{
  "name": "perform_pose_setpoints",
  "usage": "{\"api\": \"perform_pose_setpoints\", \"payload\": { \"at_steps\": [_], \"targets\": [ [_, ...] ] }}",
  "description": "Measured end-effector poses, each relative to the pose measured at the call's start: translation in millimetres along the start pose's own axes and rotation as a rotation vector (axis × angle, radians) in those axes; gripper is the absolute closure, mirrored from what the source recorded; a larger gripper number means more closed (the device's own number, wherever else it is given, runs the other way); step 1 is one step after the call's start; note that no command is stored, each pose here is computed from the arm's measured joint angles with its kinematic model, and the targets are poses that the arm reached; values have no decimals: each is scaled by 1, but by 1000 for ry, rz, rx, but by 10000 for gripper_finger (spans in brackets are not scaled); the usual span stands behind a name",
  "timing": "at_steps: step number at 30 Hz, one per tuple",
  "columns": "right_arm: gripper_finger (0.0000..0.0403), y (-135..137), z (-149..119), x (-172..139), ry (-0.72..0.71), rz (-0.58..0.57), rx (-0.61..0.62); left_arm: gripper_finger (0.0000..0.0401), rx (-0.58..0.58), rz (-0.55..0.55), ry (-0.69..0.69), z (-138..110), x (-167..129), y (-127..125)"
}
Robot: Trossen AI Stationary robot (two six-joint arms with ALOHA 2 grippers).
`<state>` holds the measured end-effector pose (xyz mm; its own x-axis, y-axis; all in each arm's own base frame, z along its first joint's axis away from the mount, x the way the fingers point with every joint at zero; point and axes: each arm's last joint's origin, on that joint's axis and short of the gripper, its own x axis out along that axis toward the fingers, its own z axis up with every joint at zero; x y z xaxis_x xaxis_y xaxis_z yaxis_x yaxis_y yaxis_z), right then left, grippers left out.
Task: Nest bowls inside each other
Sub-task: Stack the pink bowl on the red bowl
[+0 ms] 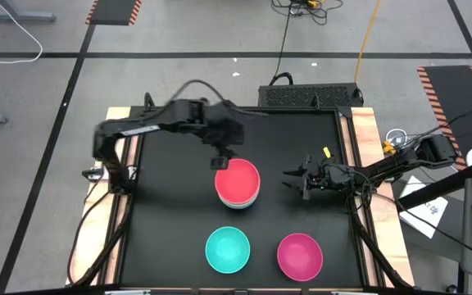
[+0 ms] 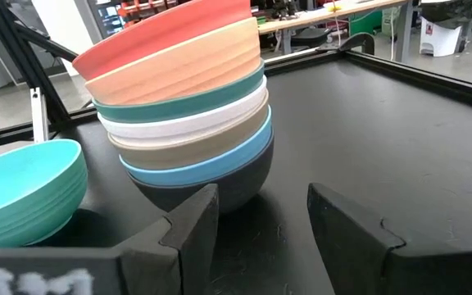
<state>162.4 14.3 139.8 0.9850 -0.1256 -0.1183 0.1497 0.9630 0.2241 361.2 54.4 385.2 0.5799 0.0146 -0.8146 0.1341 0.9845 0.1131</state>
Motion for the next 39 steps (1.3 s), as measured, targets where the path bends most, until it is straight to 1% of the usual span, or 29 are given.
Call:
{"api": "perform_pose_setpoints", "payload": {
  "at_steps": [3,5,7,9,13,15,16,19,21,24,26,30,34,36,39],
  "targets": [
    [220,0,0,0,1,0,7,166,-20,-9,-44,-8,-25,-6],
    [220,0,0,0,1,-1,9,165,-14,-21,-42,-19,-30,-12],
    [220,0,0,0,1,-1,9,165,-18,-49,-47,-36,-27,-19],
    [220,0,0,0,0,-1,13,165,-25,-87,-36,-57,-18,-26],
    [220,0,0,0,-4,0,18,165,-56,-101,-88,-104,3,-37],
    [220,0,0,0,-4,0,19,165,-56,-138,-199,-123,9,-43],
    [220,0,0,0,-5,0,25,165,-46,-177,-274,-132,10,-47],
    [220,0,1,0,-6,0,39,165,-19,-272,-540,-152,13,-62],
    [220,0,1,0,-11,1,46,165,7,-299,-645,-167,16,-72],
    [220,0,2,0,-19,3,48,165,135,-262,-773,-190,20,-87],
    [220,1,2,0,-24,4,50,165,167,-203,-819,-205,26,-91],
    [220,1,3,0,-35,7,53,165,71,-76,-809,-235,37,-90],
    [220,1,5,0,-51,11,49,165,-60,36,-745,-264,48,-86],
    [220,1,6,0,-63,12,38,165,-87,49,-725,-277,53,-86],
    [220,1,7,0,-71,12,29,165,-112,39,-711,-295,59,-88]
  ]
}}
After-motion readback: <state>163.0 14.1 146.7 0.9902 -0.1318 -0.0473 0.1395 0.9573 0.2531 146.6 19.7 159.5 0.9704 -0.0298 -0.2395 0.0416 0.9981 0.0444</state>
